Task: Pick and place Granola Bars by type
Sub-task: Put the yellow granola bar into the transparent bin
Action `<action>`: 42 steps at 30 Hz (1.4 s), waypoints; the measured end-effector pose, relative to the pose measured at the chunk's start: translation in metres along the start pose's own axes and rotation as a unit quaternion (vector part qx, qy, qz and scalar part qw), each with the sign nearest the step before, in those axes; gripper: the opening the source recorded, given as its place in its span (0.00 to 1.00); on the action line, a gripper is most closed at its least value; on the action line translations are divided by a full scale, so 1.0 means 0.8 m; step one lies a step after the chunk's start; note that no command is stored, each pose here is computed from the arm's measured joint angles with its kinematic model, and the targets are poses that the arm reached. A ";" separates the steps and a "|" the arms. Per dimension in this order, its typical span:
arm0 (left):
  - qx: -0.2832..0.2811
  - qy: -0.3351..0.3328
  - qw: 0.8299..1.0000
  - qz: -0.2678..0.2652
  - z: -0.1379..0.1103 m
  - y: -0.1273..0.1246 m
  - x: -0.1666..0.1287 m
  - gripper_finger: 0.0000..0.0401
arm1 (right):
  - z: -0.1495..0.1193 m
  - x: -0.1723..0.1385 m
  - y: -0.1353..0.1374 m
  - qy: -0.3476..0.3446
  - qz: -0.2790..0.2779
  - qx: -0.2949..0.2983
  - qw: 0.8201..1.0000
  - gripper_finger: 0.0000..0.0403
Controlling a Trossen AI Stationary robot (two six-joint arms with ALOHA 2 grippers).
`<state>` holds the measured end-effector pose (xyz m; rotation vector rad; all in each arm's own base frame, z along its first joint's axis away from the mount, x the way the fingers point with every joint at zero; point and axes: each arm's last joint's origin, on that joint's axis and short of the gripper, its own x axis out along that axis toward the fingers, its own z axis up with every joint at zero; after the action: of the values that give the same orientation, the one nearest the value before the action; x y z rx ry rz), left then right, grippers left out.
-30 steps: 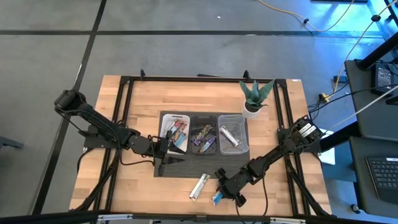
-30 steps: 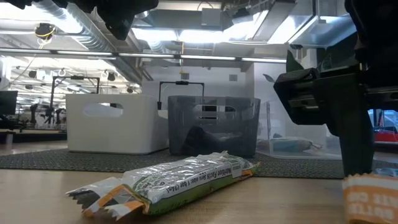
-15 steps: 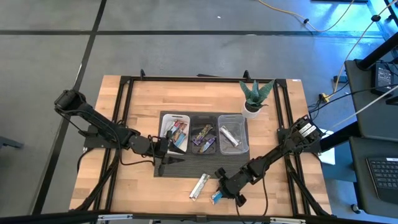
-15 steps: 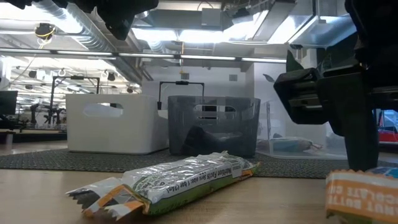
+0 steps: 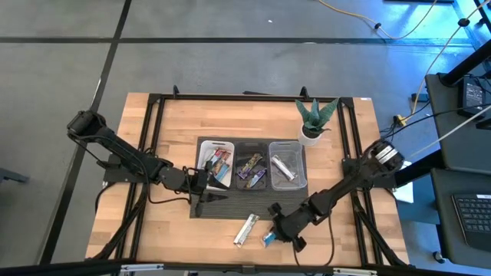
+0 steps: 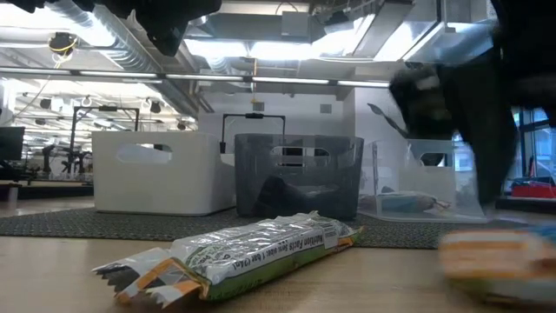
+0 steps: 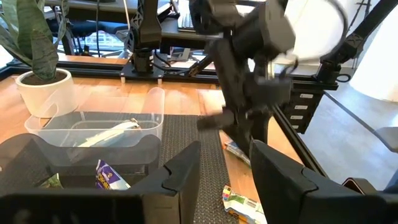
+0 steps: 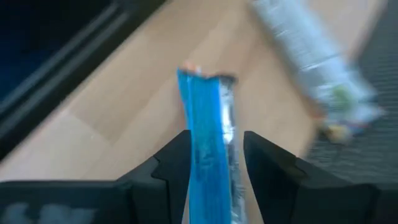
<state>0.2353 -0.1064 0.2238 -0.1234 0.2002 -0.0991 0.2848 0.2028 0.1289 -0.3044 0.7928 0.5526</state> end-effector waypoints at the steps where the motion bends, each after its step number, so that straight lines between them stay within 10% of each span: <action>1: 0.000 0.000 1.000 0.000 0.000 0.000 0.000 0.32 | 0.004 -0.008 -0.001 -0.002 -0.012 0.007 1.000 0.37; 11: 0.001 0.004 1.000 0.000 -0.001 0.000 0.000 0.32 | 0.025 -0.065 -0.010 -0.028 -0.079 0.081 0.993 0.37; 42: -0.003 0.015 1.000 0.005 -0.004 0.001 0.000 0.33 | -0.013 0.024 0.013 0.013 -0.022 0.117 0.993 0.37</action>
<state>0.2347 -0.1059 0.2207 -0.1269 0.2314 -0.0896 0.2840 0.2131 0.1068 -0.1129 0.8660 0.4103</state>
